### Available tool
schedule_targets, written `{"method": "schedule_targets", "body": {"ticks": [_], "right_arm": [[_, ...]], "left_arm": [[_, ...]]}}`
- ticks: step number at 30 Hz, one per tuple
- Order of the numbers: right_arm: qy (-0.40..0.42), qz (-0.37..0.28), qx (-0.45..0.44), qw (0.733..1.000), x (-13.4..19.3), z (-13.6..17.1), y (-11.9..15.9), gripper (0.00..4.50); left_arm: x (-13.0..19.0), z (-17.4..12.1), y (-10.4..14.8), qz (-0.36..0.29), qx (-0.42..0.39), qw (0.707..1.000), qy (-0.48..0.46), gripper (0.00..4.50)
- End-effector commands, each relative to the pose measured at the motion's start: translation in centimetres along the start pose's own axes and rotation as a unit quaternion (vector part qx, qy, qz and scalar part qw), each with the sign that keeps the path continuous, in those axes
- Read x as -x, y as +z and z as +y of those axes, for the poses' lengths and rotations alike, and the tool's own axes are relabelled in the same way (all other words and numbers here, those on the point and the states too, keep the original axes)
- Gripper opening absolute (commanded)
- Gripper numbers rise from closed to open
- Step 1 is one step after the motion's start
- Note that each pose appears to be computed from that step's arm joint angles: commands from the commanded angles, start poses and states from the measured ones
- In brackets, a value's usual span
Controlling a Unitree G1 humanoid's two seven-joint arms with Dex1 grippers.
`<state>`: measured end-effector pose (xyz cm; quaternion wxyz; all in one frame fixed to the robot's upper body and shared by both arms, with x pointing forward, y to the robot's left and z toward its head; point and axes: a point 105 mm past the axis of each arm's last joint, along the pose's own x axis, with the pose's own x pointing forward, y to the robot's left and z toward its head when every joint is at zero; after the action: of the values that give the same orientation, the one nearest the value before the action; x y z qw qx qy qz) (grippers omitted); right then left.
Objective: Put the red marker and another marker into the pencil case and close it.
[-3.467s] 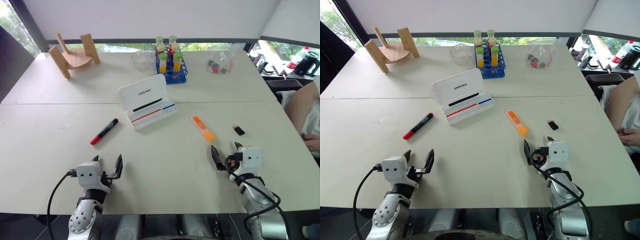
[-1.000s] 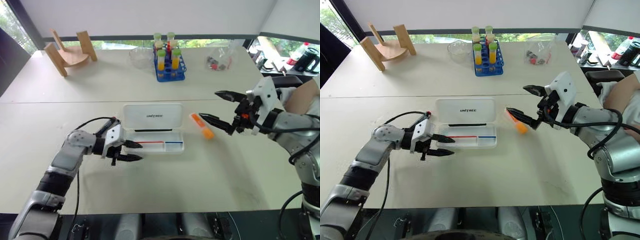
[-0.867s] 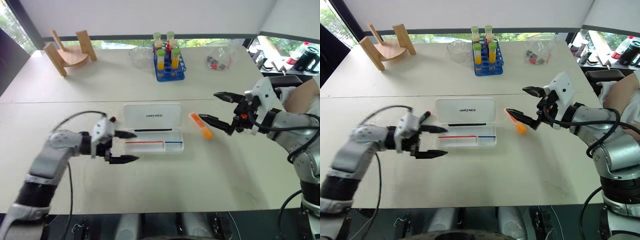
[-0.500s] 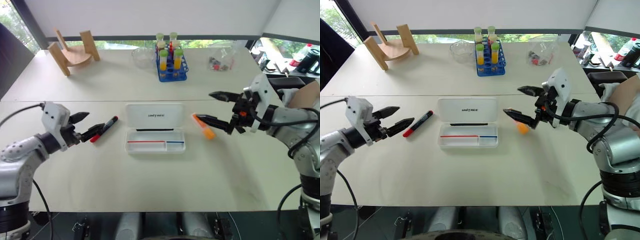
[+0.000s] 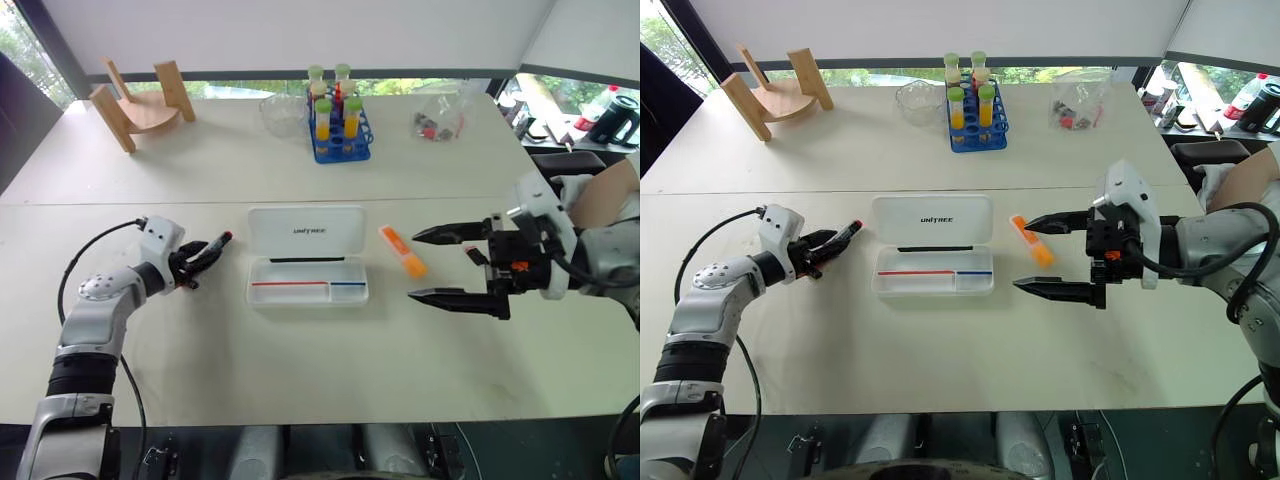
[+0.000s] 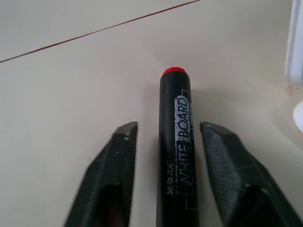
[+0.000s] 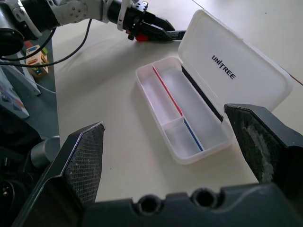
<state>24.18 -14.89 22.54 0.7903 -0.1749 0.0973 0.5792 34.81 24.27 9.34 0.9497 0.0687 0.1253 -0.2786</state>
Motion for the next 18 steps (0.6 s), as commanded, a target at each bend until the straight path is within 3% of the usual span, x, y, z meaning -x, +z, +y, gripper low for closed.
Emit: {"method": "schedule_targets", "body": {"ticks": [1,5,7,12,18], "right_arm": [[-0.002,-0.011,0.027,1.000,0.5,0.2,1.3,4.50],[-0.008,-0.006,0.022,1.000,0.8,0.3,1.1,4.50],[-0.015,-0.003,0.021,1.000,1.0,0.3,1.0,4.50],[-0.031,-0.004,0.022,0.999,1.1,0.1,1.0,4.50],[-0.049,-0.005,0.024,0.998,1.1,0.2,0.9,4.50]], "left_arm": [[2.1,-0.2,3.1,-0.049,-0.001,0.998,-0.028,0.25],[5.3,-3.8,9.3,-0.123,-0.022,0.983,-0.135,0.25],[6.4,-6.6,11.0,-0.120,-0.033,0.968,-0.217,0.25],[4.2,-10.6,11.1,-0.069,-0.086,0.938,-0.330,0.25],[-3.4,-11.9,9.0,-0.025,-0.184,0.920,-0.345,0.25]]}}
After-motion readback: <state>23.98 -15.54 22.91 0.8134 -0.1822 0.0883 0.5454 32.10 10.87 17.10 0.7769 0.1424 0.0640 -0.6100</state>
